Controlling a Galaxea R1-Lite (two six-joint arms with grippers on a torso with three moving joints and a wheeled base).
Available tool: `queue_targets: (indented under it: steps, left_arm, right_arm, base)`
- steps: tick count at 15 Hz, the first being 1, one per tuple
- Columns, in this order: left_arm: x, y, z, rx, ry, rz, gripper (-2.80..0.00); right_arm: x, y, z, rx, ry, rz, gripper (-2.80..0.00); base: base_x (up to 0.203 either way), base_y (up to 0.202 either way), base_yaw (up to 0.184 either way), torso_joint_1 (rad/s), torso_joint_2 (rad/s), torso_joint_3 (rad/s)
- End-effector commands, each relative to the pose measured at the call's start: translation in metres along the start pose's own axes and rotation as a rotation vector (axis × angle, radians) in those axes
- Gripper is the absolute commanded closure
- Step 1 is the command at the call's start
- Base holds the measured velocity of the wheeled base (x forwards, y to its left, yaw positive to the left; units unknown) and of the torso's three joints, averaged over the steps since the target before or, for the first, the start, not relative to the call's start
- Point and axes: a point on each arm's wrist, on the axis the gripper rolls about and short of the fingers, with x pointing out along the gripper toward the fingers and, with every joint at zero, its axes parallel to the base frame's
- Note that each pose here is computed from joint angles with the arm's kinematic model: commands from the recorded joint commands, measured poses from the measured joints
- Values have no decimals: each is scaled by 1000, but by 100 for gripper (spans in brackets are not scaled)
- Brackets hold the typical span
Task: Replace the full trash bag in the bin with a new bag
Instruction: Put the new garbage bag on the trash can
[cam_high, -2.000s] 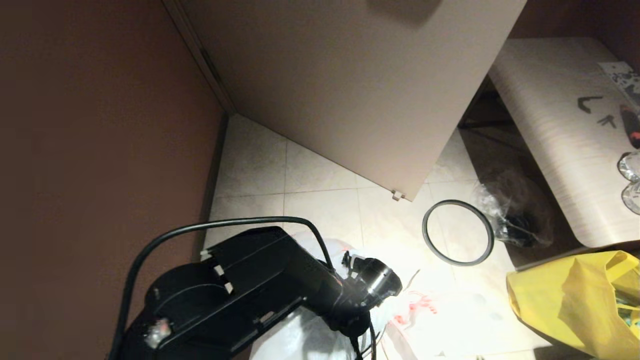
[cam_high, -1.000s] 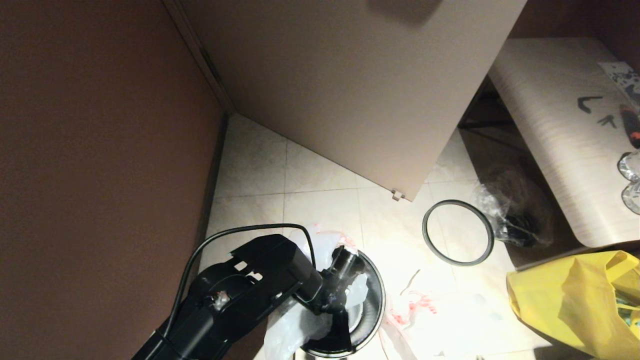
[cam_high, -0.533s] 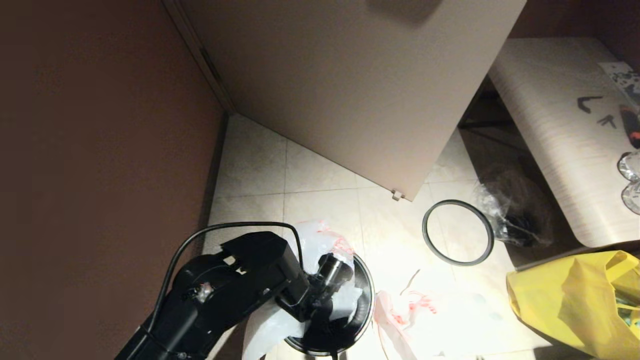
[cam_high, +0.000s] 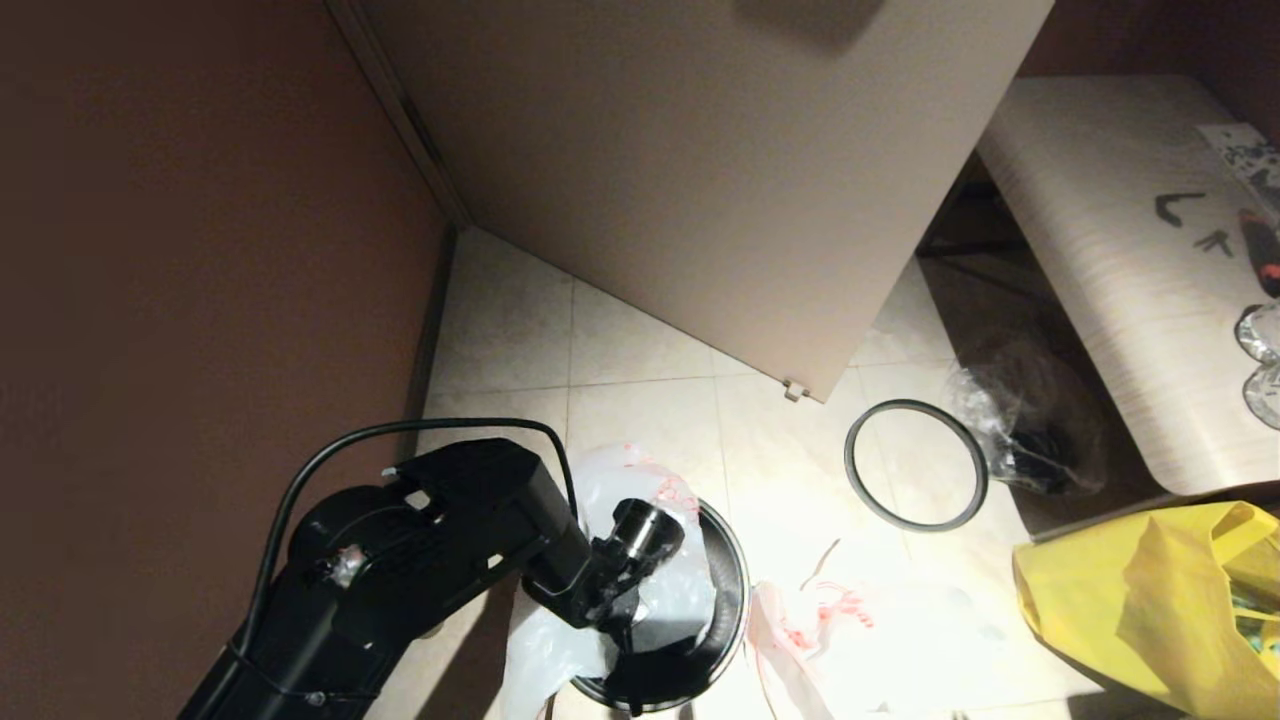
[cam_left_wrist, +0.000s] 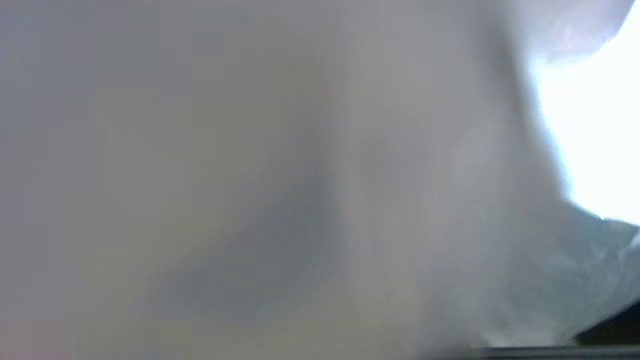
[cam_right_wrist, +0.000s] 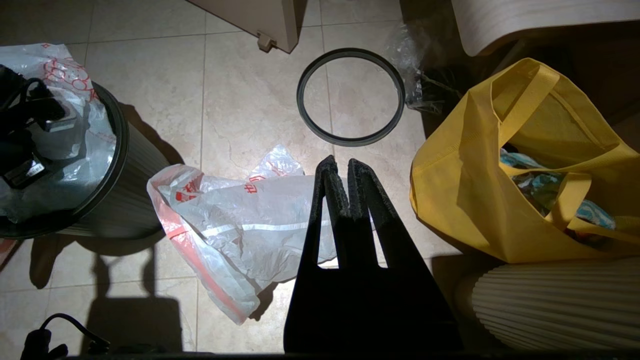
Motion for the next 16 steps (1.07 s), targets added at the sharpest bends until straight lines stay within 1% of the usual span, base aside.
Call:
queue_targets:
  steps: [1,4,5,7,8,9,10,12,13,16]
  left_arm:
    - [4,3,9,11,-4,0,0]
    - [37,-1,18,52,32,-10,0]
    - [53,-7,15,67,60,-19,0]
    - [80,-20,0,98,124,-46,0]
    - [82,-20,-4,113,146,-90,0]
    - [83,-18,-6,118,153,-131,0]
    - [85,-16,-5,122,157,-137,0]
    - [89,-14,-2,142,159,-137,0]
    - [95,-16,-3,157,164,-133,0]
    - [116,-22,-3,195,197,-76,0]
  right_arm:
    - [0,0,0,0,1,0,0]
    - [0,0,0,0,1,0,0]
    - [0,0,0,0,1,0,0]
    - [0,0,0,0,1,0,0]
    - [0,0,0,0,1,0,0]
    - [0,0,0,0,1,0,0]
    - [0,0,0,0,1,1,0]
    - [0,0,0,0,1,0,0]
    - [0,0,0,0,1,1,0]
    - [0,0,0,0,1,0,0]
  base:
    - [0,0,0,0,0,0]
    - [0,0,0,0,0,0]
    - [0,0,0,0,0,0]
    - [0,0,0,0,0,0]
    - [0,0,0,0,0,0]
    - [0,0,0,0,0,0]
    - [0,0,0,0,0,0]
    - [0,0,0,0,0,0]
    - [0,0,0,0,0,0]
    - [0,0,0,0,0,0]
